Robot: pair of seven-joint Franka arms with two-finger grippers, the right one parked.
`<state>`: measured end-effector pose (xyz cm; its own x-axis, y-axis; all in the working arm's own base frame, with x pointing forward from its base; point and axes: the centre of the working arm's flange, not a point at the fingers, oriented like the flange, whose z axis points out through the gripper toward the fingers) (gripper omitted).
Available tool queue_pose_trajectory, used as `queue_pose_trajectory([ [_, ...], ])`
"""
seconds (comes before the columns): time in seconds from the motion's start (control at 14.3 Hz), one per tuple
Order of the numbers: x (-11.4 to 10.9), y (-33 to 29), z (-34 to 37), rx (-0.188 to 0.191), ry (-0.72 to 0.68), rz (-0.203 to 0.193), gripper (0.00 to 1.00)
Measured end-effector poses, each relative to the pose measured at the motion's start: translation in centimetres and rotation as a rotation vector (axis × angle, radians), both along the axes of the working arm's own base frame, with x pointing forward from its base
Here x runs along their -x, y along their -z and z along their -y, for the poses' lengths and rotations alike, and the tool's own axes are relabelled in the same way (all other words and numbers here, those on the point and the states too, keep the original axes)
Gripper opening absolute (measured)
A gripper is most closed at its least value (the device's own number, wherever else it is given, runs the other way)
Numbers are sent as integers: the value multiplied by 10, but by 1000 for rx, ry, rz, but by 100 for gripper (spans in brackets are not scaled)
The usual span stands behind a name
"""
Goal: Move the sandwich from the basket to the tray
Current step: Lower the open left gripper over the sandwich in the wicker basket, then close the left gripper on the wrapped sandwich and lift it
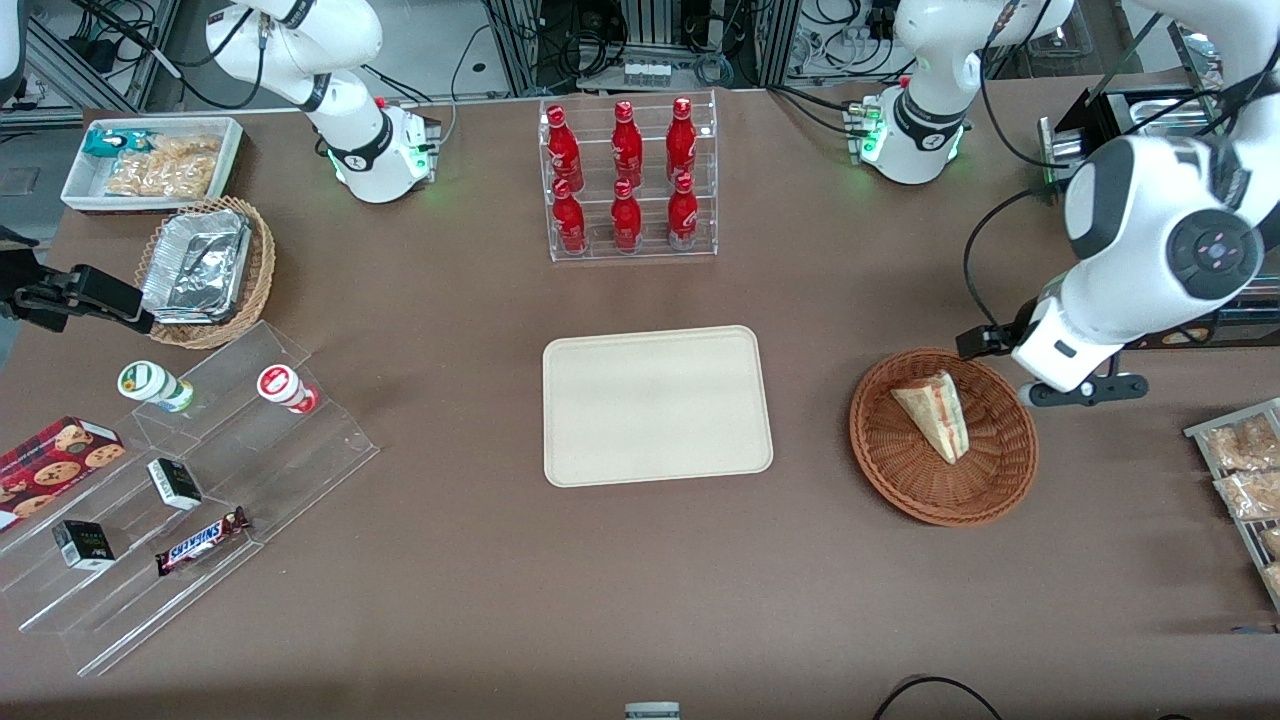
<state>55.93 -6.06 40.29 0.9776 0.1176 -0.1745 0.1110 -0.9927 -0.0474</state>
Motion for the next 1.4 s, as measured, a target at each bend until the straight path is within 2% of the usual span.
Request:
queue_pose_trajectory([
  [0.21,-13,42,8,-11,-171,13,100],
  [0.49,-20,86,10,-19,-288,-11,100],
  [0.77,-21,121,13,-2,-320,18,100],
  [1.19,-17,152,16,-4,-341,-15,100],
  [1.4,-16,162,16,-3,-342,-27,70],
])
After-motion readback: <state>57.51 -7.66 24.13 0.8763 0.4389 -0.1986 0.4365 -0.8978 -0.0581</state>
